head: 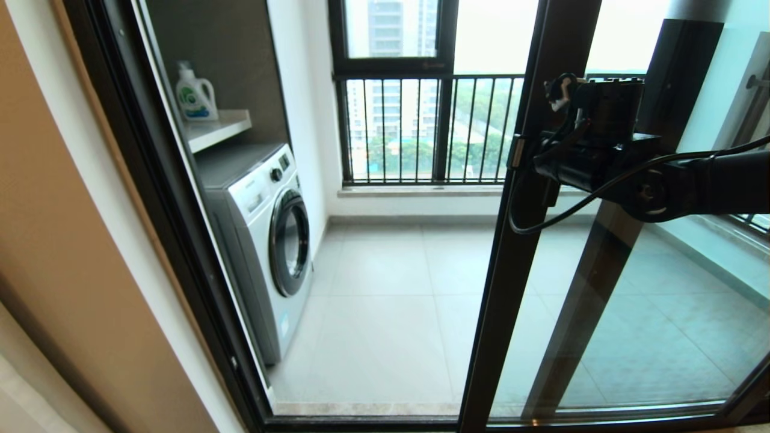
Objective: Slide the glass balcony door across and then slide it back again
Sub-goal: Open the slid door
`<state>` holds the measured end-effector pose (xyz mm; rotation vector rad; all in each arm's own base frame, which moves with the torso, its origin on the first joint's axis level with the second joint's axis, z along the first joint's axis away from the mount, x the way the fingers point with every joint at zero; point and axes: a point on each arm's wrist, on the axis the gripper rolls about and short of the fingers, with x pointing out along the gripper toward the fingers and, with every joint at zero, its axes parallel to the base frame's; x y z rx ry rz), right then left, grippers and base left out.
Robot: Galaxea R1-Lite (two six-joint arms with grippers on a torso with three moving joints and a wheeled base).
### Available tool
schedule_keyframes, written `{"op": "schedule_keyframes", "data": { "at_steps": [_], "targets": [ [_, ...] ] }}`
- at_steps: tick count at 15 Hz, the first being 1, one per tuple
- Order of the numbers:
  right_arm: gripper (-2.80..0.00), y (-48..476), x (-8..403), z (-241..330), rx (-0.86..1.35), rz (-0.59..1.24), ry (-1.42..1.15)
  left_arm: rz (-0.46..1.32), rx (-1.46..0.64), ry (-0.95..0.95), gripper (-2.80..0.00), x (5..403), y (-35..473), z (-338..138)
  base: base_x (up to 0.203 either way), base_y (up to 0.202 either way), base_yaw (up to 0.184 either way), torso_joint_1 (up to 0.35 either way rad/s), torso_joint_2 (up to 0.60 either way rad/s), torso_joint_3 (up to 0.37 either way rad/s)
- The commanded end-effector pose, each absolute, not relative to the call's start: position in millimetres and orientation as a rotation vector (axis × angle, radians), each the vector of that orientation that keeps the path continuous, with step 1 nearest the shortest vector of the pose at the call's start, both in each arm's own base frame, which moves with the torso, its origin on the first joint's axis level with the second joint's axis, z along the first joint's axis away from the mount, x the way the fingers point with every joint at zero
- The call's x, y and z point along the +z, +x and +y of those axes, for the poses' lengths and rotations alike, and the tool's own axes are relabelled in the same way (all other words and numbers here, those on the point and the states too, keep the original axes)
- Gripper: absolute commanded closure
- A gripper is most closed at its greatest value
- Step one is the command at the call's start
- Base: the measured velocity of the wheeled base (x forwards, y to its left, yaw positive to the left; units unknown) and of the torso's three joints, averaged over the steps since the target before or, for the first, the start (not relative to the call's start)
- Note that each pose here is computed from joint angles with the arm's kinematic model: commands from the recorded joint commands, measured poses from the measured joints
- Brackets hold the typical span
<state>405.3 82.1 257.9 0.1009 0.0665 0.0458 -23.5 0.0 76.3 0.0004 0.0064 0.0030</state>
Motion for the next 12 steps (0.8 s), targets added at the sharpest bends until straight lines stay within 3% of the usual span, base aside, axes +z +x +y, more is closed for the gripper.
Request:
{"op": "schedule_keyframes", "data": {
  "at_steps": [1,12],
  "targets": [
    [0.0,398,262,70,0.028,0.064,0.104,0.009,0.003,0.0,0.0,76,-23,0,0.0,0.0,0.0,0.0,0.0,0.0],
    [0.0,388,255,39,-0.018,0.09,0.105,0.009,0.003,0.0,0.0,76,-23,0,0.0,0.0,0.0,0.0,0.0,0.0]
  ]
}}
